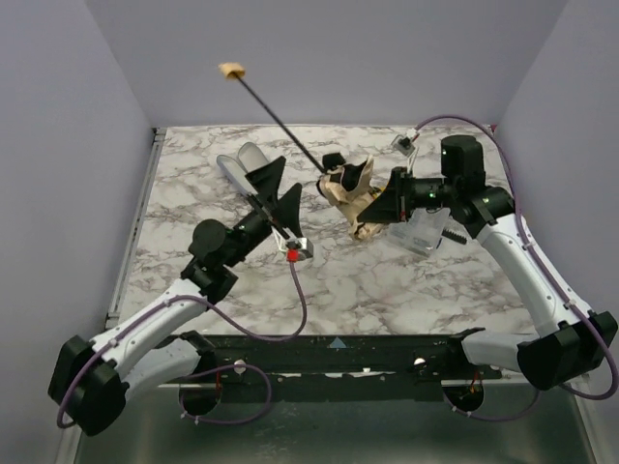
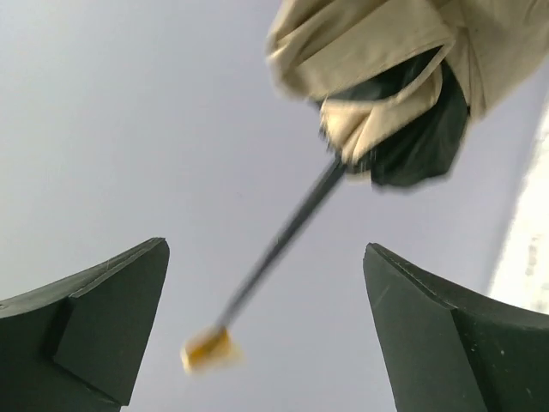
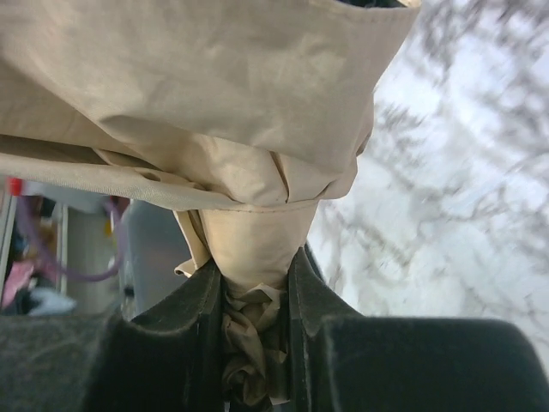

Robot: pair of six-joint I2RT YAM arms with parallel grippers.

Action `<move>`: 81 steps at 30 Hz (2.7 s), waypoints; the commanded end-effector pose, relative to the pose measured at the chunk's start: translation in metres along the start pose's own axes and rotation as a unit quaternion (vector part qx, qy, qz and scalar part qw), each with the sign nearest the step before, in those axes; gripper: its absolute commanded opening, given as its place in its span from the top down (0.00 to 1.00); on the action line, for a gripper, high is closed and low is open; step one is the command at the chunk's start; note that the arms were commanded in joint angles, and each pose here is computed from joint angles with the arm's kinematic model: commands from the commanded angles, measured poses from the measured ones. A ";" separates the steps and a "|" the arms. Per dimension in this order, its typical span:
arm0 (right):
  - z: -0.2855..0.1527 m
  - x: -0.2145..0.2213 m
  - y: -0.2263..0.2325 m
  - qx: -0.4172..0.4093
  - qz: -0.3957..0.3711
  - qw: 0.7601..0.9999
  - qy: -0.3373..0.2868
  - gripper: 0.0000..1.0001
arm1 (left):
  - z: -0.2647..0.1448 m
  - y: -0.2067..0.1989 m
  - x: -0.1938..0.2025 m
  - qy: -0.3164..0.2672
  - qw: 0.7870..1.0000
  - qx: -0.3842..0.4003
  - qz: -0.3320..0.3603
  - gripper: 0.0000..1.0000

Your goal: Open the umbrella

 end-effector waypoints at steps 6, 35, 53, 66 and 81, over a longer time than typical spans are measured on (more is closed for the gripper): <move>-0.021 -0.091 0.019 0.004 -0.049 0.983 -0.175 1.00 | -0.025 0.033 -0.007 0.132 0.813 0.134 -0.551 0.01; 0.009 -0.084 0.039 -0.074 -0.096 0.984 -0.127 1.00 | 0.071 0.056 -0.030 0.018 0.427 0.039 -0.903 0.02; 0.018 -0.076 0.044 -0.083 -0.122 0.983 -0.112 0.99 | 0.079 0.060 -0.016 0.020 0.397 0.023 -0.917 0.79; -0.021 -0.079 0.041 0.080 -0.281 0.944 -0.152 0.38 | 0.062 0.059 0.013 0.099 0.395 -0.034 -0.913 1.00; 0.014 -0.090 0.055 0.090 -0.477 0.858 -0.169 0.58 | 0.057 0.076 -0.006 0.059 0.451 -0.034 -0.890 1.00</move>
Point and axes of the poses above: each gripper's point midway between its finger pads, its own z axis out along the fingers, its own y axis along the line the jaws close on, x = y × z, the point moved 4 cm from there along -z, back along the fingers, and after that the axes turned 3 degrees about -z, right-handed, at the moved point
